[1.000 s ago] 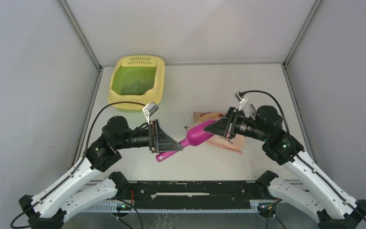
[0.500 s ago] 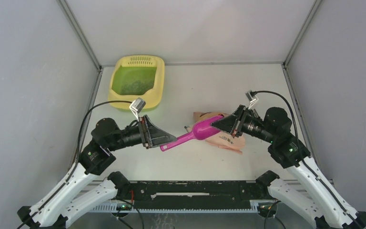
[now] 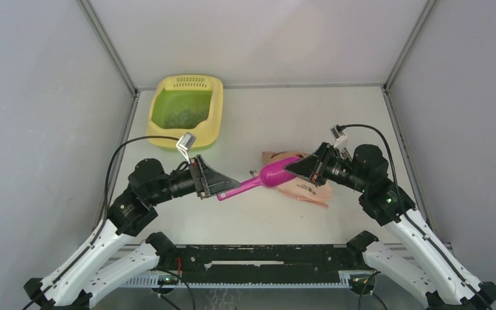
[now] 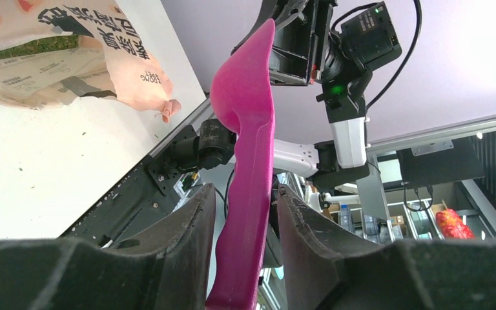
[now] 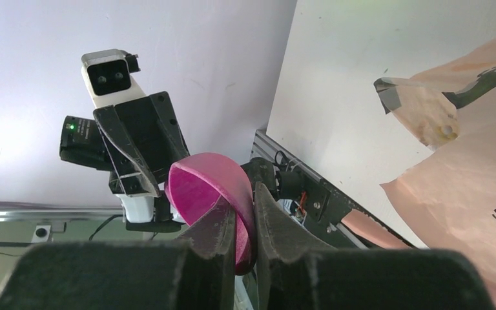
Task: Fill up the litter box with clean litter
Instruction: Adjust the spatula.
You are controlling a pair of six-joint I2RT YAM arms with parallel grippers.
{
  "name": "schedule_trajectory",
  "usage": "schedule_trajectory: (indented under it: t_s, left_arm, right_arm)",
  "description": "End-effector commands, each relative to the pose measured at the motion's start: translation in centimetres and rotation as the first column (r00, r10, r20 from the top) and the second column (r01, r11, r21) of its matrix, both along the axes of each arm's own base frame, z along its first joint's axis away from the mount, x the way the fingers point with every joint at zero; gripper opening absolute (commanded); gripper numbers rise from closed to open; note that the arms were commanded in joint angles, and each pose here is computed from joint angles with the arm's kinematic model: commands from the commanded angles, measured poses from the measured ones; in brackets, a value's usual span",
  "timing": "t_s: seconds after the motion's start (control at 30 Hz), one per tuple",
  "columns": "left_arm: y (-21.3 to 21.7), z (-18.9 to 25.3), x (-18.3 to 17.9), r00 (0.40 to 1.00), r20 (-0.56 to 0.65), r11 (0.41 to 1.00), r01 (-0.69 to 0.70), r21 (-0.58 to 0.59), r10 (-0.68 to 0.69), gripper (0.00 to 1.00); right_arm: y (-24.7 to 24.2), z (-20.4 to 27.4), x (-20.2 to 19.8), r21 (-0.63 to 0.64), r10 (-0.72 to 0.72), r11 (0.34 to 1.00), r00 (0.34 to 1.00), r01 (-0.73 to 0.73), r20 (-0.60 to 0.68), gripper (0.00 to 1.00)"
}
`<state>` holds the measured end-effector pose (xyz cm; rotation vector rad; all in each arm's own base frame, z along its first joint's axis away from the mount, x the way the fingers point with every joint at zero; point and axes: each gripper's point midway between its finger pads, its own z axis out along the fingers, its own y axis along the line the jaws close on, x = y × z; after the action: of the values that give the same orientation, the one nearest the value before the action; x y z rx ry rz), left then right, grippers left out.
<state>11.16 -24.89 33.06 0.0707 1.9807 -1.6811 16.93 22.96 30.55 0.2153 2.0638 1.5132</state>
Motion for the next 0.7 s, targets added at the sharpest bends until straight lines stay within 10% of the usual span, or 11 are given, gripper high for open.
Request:
schedule_trajectory:
  t_s: [0.0,0.67]
  left_arm:
    - [0.3,0.8,0.4,0.997,0.072,1.000,-0.022,-0.010,0.023,0.45]
    - [0.2,1.2,1.6,0.988,0.120,0.988,-0.076,-0.131,0.092,0.46]
  right_arm:
    - [-0.6,0.7,1.4,0.017,-0.082,0.996,0.996,0.082,0.024,0.00]
    - [0.1,2.2,3.0,0.125,-0.122,0.985,0.993,0.121,0.000,0.00]
